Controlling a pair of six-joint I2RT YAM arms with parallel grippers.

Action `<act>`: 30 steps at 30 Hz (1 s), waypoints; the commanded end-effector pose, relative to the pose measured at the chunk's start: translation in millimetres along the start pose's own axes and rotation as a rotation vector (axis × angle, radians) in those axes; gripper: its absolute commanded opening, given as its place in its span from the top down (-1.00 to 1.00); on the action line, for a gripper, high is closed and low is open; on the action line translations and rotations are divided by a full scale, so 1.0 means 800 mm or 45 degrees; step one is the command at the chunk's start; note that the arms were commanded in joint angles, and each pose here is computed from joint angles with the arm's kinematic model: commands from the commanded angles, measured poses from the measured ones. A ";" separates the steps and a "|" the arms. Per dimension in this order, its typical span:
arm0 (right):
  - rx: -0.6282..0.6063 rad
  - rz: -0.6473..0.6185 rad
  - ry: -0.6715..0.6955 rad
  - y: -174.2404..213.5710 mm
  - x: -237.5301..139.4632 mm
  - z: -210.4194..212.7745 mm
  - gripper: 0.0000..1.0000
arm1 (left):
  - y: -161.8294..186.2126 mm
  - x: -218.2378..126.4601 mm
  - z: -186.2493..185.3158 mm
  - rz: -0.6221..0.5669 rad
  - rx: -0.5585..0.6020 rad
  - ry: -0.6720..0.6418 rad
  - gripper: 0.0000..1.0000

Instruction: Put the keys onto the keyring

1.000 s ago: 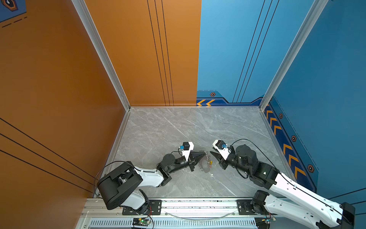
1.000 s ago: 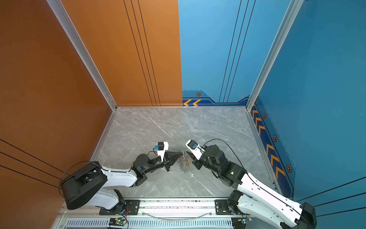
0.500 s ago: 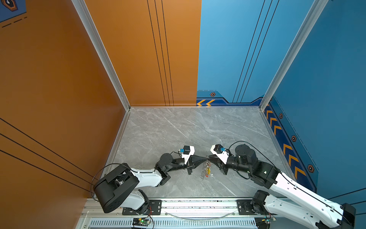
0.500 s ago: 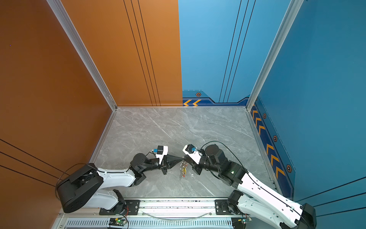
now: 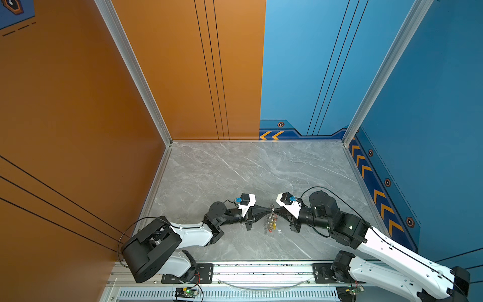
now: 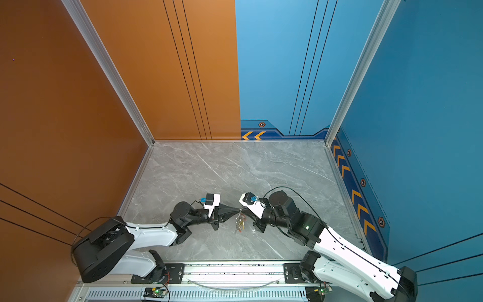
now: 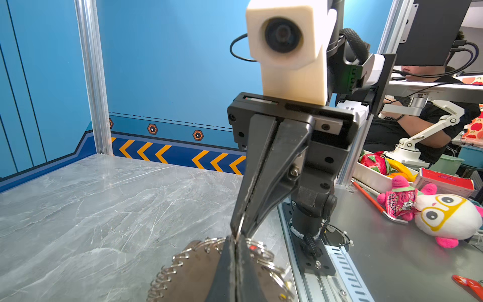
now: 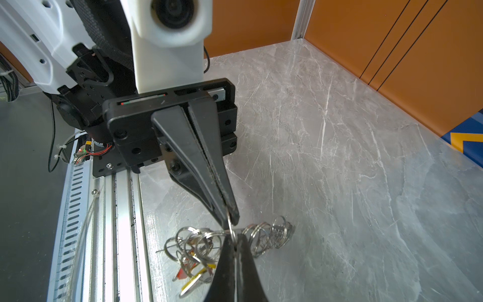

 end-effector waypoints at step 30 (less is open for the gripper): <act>-0.295 0.469 -0.045 -0.019 0.018 0.017 1.00 | 0.015 -0.012 0.002 0.225 0.124 -0.059 0.52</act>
Point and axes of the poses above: each gripper's point midway between its finger pads, its own x axis out along the fingers, its own z axis along the line the jaws close on, y = z × x, the point moved 6 cm from there along -x, back along the fingers, and after that the axes turned 7 degrees about -x, right-handed, at the moved point
